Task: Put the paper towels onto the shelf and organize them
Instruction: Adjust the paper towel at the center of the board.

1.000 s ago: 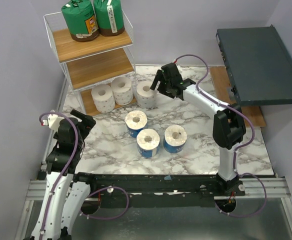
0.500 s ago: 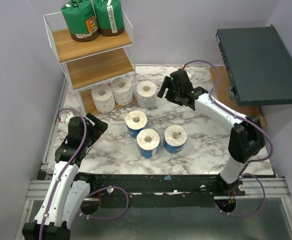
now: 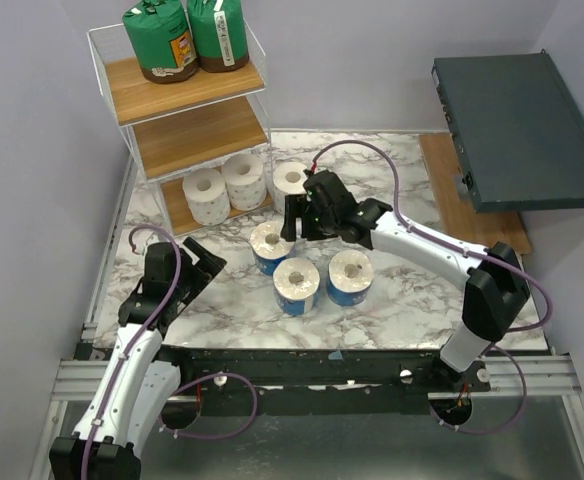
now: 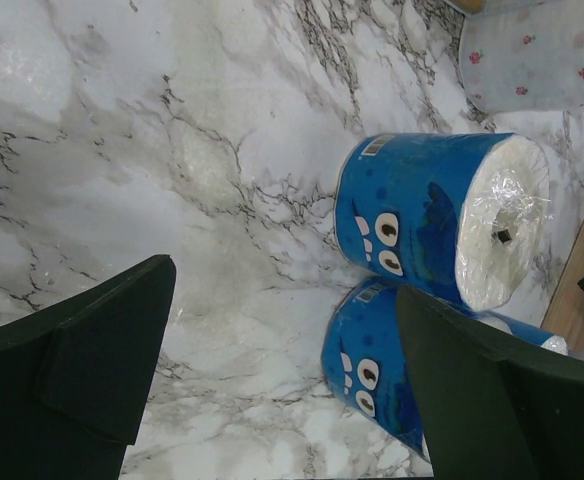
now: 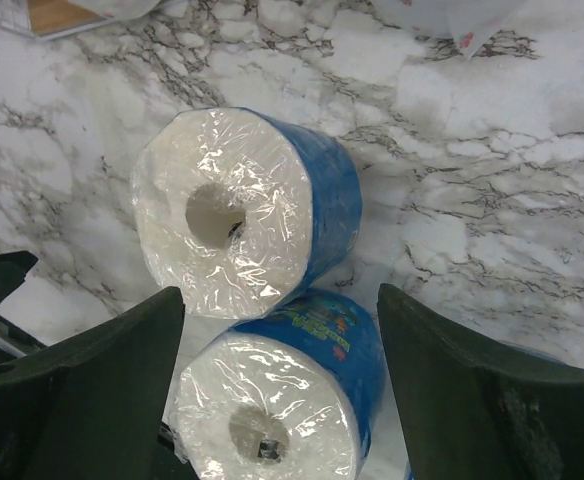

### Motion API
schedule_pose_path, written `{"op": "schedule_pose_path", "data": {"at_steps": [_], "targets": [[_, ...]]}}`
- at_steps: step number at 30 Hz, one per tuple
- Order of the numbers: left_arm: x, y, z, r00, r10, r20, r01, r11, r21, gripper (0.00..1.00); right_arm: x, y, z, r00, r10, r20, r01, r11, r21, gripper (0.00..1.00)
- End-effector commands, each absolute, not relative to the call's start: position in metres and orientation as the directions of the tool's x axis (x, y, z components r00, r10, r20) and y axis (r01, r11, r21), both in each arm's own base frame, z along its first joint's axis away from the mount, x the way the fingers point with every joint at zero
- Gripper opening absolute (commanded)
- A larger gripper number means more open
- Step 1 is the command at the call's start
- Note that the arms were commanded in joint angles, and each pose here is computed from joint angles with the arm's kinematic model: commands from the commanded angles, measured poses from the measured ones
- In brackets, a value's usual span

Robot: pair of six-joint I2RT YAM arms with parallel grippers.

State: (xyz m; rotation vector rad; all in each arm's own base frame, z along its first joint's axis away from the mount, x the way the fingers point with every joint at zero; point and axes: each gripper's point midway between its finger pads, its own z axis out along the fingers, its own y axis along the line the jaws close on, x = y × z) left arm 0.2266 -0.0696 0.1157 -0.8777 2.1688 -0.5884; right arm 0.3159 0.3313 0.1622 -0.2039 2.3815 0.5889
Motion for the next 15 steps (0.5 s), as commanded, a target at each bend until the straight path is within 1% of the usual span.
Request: {"op": "schedule_pose_path", "data": {"at_steps": [1, 15], "targets": [[0.227, -0.081, 0.116, -0.533, -0.743, -0.404, -0.377, 0.636, -0.673, 0.98, 0.308, 0.340, 0.144, -0.775, -0.068, -0.629, -0.344, 0.880, 0.328, 0.81], [0.216, -0.078, 0.114, -0.533, -0.728, -0.430, -0.355, 0.654, -0.668, 0.99, 0.325, 0.359, 0.121, -0.770, -0.134, -0.624, -0.375, 0.886, 0.273, 0.78]]}}
